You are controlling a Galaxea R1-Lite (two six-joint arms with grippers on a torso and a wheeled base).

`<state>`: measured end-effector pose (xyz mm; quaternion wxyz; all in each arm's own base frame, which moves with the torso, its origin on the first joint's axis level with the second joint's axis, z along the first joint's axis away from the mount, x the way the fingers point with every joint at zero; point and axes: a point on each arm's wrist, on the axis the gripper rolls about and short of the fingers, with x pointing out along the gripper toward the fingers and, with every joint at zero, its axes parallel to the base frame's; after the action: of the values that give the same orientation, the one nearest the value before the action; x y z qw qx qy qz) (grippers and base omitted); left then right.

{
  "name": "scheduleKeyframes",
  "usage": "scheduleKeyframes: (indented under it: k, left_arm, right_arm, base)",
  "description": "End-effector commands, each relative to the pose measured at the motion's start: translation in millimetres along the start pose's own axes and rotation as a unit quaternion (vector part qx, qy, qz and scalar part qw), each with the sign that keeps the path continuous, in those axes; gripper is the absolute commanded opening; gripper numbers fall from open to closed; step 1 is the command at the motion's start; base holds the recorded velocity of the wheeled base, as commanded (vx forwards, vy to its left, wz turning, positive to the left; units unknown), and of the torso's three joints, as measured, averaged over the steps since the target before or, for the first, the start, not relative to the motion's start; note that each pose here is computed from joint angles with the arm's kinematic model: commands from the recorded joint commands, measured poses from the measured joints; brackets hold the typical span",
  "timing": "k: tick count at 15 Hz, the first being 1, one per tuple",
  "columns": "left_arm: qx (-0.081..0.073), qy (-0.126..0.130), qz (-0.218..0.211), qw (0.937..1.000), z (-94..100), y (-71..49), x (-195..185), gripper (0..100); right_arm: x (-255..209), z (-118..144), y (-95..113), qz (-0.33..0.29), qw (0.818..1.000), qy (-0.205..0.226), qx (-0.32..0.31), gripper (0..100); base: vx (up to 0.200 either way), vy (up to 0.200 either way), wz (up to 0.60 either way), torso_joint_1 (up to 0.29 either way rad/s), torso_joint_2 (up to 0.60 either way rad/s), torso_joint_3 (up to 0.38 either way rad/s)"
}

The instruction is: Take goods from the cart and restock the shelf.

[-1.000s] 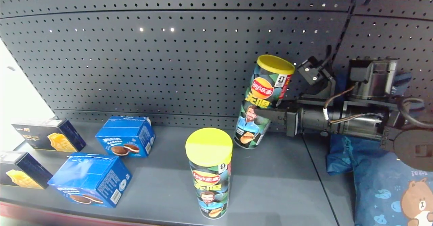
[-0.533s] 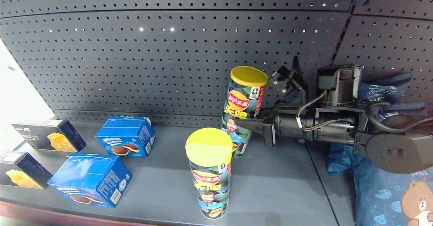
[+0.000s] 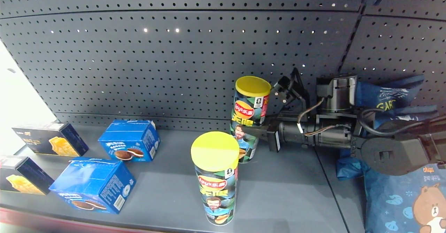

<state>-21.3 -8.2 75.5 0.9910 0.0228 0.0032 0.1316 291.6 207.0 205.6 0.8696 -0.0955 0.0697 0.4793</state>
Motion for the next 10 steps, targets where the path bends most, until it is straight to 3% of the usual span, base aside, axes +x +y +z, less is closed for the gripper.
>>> scheduleKeyframes:
  k: [1,10]
  left_arm:
    - [0.000,0.000,0.000,1.0000,0.0,0.0,0.0,100]
    - [0.000,0.000,0.000,1.0000,0.0,0.0,0.0,100]
  right_arm:
    - [2.1,-4.9,-3.7,-0.010,1.000,0.008,0.002,0]
    - [3.4,-11.5,-6.9,-0.018,1.000,0.017,0.005,0]
  base:
    - [0.000,0.000,0.00,0.000,0.00,0.000]
    - [0.000,0.000,0.00,0.000,0.00,0.000]
